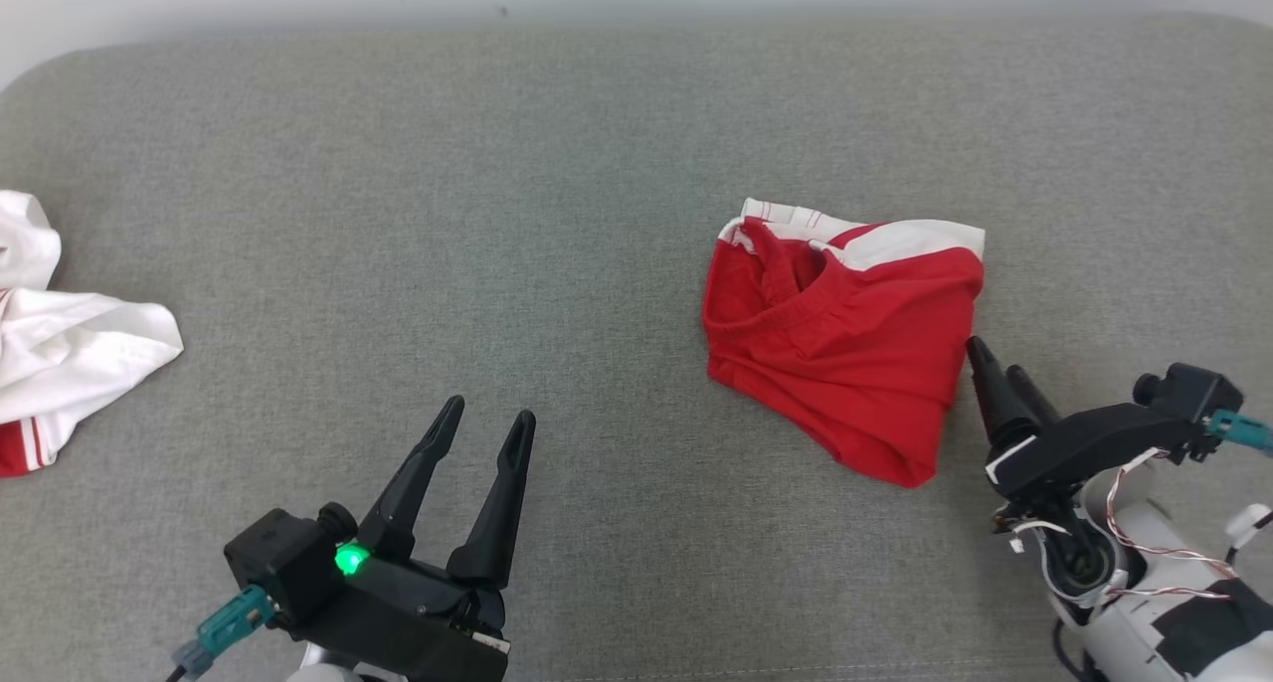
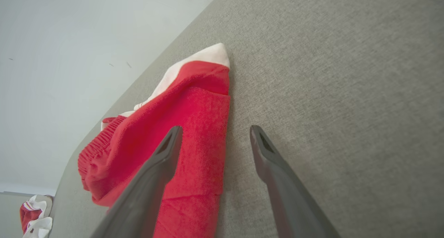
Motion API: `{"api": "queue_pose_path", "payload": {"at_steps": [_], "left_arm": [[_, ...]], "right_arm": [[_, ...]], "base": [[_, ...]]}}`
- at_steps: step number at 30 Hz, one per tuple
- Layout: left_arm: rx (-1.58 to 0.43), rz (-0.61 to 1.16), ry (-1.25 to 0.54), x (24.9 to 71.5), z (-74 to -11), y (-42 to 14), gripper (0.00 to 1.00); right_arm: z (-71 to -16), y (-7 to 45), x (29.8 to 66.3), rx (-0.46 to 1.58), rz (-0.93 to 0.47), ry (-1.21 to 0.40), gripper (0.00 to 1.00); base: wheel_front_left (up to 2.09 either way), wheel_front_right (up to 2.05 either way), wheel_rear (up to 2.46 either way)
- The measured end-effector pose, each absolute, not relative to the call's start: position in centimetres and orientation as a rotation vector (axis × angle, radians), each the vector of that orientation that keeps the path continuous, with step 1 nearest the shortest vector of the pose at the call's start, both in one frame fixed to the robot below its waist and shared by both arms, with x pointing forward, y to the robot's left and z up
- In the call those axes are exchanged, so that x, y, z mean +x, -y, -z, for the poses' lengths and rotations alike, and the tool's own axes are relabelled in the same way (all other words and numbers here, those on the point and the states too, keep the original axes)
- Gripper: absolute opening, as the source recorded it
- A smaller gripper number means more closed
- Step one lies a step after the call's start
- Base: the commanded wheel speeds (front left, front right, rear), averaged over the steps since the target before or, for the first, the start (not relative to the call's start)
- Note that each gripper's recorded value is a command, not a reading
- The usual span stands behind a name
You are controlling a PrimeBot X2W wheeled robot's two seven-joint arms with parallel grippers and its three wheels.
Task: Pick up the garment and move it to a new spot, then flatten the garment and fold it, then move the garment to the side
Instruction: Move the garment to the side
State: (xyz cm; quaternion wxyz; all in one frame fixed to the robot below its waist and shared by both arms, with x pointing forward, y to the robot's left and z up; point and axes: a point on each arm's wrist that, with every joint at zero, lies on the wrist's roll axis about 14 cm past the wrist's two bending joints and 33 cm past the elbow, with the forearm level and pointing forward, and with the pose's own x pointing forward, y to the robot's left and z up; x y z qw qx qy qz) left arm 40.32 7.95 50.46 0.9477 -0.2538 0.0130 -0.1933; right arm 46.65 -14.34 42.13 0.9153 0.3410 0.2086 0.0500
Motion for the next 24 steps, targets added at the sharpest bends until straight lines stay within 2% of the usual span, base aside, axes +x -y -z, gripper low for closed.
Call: {"api": "queue_pose_path", "payload": {"at_steps": [6,24], "left_arm": [[-0.511,0.377,-0.033,40.5,-50.0,-8.6,1.0],[-0.491,0.37,-0.03,40.3,-49.9,-9.1,1.0]], "right_arm": [[-40.7,11.7,46.5,0.782,-0.126,-0.505,1.0],[-40.2,11.3,47.6,0.887,-0.097,-0.548,1.0]], "base": [[0.0,0.0,0.0],[0.0,0.0,0.0]]}}
